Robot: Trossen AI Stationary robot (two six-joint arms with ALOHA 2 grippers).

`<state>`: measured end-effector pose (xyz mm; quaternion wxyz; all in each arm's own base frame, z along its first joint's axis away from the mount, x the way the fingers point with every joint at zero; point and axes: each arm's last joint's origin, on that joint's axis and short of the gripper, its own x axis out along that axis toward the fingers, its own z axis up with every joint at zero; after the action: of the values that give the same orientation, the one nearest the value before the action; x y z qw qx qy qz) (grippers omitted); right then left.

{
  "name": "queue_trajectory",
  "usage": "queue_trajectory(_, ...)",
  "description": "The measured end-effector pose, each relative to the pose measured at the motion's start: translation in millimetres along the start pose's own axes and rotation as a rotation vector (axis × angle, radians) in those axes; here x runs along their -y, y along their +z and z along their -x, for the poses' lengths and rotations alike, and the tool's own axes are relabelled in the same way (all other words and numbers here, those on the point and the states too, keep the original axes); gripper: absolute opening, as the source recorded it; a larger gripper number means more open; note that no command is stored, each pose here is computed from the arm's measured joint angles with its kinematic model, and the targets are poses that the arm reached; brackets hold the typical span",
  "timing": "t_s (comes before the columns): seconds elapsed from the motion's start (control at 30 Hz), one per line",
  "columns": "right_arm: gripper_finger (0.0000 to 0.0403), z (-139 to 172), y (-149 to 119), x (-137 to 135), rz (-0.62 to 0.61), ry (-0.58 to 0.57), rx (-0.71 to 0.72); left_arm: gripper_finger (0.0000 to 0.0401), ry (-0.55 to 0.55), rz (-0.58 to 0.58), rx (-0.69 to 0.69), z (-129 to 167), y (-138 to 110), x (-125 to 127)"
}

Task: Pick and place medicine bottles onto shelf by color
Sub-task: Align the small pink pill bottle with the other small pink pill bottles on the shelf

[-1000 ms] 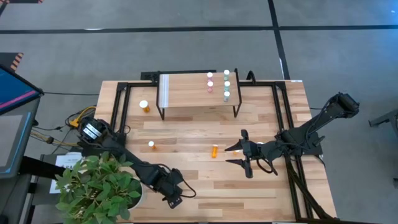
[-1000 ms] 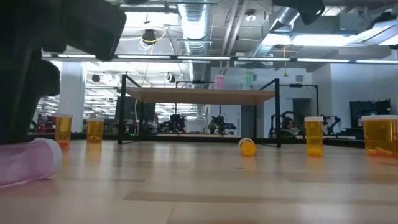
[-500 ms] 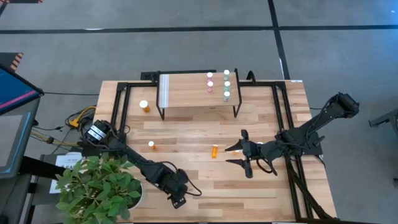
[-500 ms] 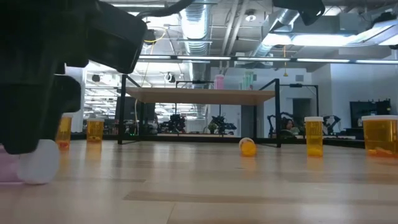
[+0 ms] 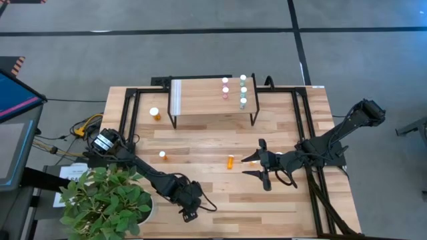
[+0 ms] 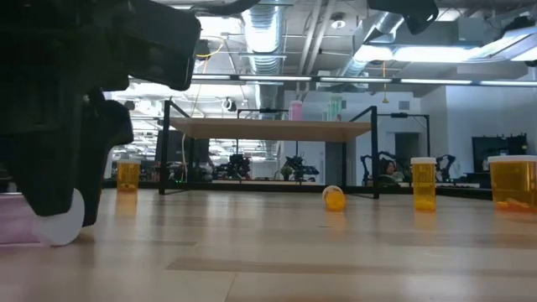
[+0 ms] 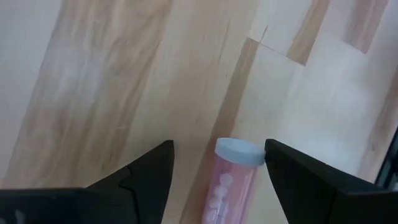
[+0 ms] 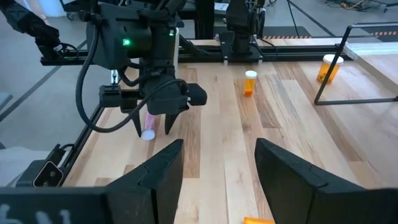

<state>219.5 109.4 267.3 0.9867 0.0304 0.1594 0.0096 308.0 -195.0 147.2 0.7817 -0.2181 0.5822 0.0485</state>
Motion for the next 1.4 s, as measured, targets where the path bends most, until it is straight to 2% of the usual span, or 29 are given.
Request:
queue_trajectory(0.13,0.0217,0.0,0.0,0.0,0.0,0.0,0.0,0.0222,-0.003,-0.019,-0.004,0.0,-0.3,0.2)
queue_trajectory(0.37,0.0217,0.0,0.0,0.0,0.001,0.0,0.0,0.0163,-0.009,-0.027,-0.012,0.0,-1.2,0.9)
queue_trajectory(0.67,0.0217,0.0,0.0,0.0,0.001,0.0,0.0,0.0106,-0.032,-0.044,-0.019,0.0,0.1,1.6)
queue_trajectory(0.93,0.0217,0.0,0.0,0.0,0.0,0.0,0.0,0.009,-0.062,-0.092,0.062,11.6,13.3,-0.1)
queue_trajectory(1.1,0.0217,0.0,-0.1,0.1,0.003,-0.002,0.0,0.0093,0.002,-0.14,0.264,44.7,25.5,-3.2)
queue_trajectory(1.3,0.0217,0.1,0.0,0.7,0.004,-0.028,0.006,0.0094,0.189,-0.209,0.71,108.1,39.7,-5.3)
queue_trajectory(1.4,0.0217,0.2,0.0,0.4,0.004,-0.027,0.006,0.0094,0.226,-0.248,0.891,136.3,52.2,-5.9)
